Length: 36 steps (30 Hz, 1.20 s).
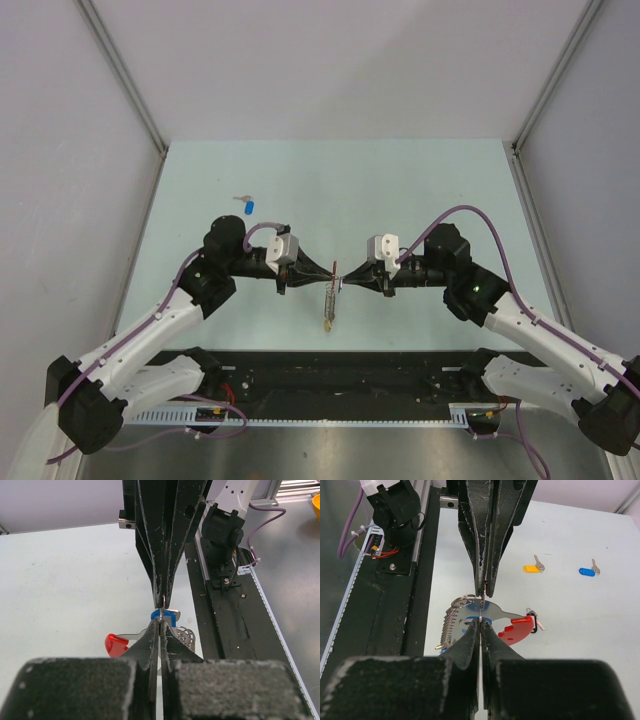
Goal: Put the keys on the keyring
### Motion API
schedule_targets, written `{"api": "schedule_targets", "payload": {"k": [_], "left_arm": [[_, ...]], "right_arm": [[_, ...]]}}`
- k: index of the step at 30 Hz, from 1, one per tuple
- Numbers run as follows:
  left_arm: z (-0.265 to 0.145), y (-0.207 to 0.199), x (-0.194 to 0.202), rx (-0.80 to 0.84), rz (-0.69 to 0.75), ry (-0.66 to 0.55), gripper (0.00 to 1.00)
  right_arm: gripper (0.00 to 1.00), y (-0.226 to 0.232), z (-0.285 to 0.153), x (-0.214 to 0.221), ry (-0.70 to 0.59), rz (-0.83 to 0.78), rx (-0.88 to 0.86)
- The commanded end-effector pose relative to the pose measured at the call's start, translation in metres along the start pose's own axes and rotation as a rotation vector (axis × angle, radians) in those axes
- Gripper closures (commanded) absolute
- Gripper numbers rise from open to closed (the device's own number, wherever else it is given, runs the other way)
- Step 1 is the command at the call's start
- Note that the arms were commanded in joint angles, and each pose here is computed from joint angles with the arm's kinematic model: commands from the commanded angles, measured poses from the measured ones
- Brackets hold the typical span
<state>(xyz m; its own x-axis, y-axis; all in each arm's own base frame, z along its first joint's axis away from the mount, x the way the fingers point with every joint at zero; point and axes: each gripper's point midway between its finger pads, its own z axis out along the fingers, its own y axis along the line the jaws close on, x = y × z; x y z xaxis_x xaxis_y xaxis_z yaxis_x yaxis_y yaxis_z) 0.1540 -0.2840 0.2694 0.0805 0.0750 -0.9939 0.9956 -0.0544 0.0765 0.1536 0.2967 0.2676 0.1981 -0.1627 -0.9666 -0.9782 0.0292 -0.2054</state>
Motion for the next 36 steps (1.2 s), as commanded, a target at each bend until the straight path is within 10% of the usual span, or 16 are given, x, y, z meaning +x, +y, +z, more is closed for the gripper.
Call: {"api": "schedule_targets", "payload": {"k": [1,36], "left_arm": [[-0.0022,-0.003,-0.0213,0.024,0.064,-0.049,1.0],[-0.0043,-0.0015,-0.0247,0.002,0.079,-0.057,1.0]], "right_arm": [[1.0,-0.0011,0.0014,-0.0133,-0.045,-0.032,-0.003],[1.0,-0.005,-0.0005,-0.0142,-0.042,-0.014,0.03]]}}
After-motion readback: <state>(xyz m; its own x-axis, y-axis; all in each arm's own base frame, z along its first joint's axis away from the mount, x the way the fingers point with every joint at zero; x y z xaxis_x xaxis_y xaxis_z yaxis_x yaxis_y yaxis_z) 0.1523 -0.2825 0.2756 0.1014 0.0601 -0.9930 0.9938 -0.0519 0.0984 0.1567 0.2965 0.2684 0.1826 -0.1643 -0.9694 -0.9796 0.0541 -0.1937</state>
